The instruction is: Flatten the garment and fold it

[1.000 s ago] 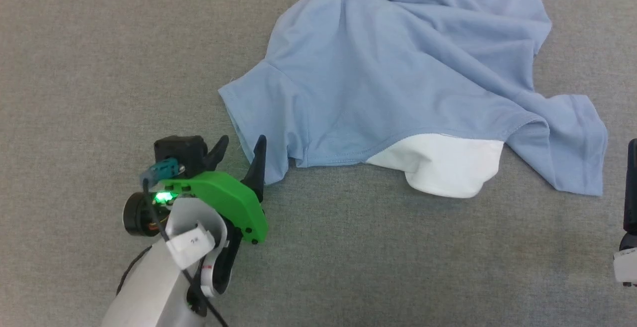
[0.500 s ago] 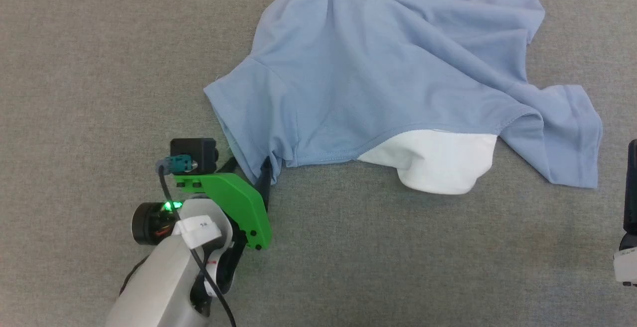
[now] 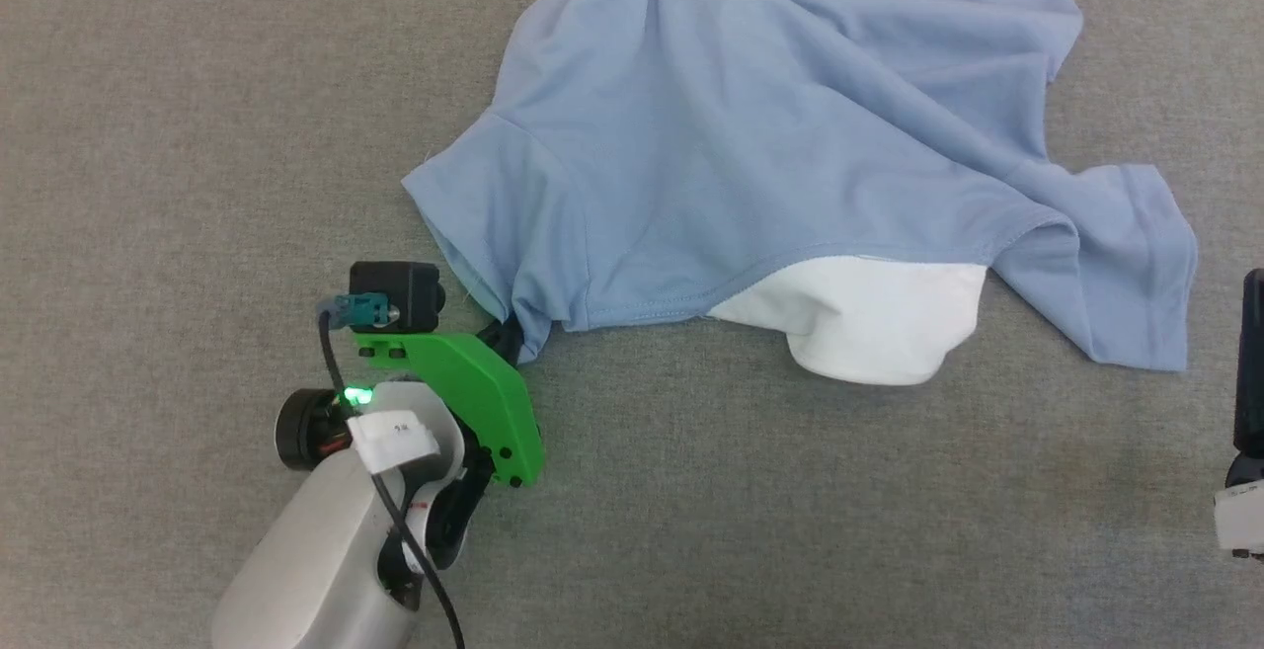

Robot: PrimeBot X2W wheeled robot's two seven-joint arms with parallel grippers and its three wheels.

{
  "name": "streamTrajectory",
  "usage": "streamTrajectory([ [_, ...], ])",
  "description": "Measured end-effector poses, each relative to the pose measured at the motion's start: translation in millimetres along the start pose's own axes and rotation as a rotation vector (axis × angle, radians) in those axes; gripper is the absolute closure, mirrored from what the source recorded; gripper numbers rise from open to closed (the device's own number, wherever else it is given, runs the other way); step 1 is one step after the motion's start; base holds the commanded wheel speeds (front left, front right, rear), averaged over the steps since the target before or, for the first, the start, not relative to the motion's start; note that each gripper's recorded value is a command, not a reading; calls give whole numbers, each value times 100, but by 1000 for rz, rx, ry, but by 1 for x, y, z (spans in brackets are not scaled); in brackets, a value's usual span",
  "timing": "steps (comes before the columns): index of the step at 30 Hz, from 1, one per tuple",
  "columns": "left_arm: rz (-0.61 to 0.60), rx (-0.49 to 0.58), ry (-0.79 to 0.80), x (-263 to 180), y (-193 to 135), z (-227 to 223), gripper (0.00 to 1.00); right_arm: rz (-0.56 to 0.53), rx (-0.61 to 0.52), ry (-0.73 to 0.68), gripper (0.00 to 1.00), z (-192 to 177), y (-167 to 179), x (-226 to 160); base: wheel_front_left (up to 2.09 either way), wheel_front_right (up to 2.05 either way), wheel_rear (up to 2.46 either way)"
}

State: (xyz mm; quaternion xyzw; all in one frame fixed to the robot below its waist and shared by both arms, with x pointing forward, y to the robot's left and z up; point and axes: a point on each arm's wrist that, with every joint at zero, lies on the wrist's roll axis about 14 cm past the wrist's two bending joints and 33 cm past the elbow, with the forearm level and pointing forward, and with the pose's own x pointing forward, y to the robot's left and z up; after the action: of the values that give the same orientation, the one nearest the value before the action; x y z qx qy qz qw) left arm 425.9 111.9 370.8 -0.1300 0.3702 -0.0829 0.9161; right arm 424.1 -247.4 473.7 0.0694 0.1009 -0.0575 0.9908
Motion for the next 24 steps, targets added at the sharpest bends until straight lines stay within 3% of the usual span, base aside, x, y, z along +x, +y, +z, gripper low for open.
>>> streamTrajectory([
  [8, 57, -152, -216, -31, 14, 31, 100, 6, 9, -27, 0, 10, 1, -7, 0, 0, 0],
  [16, 231, -325, -357, -97, 67, 27, 100, 27, 17, -45, 0, 19, 7, -20, 0, 0, 0],
  [24, 363, -361, -437, -144, 104, 24, 100, 45, -6, 13, 0, 11, 13, -24, 0, 0, 0],
])
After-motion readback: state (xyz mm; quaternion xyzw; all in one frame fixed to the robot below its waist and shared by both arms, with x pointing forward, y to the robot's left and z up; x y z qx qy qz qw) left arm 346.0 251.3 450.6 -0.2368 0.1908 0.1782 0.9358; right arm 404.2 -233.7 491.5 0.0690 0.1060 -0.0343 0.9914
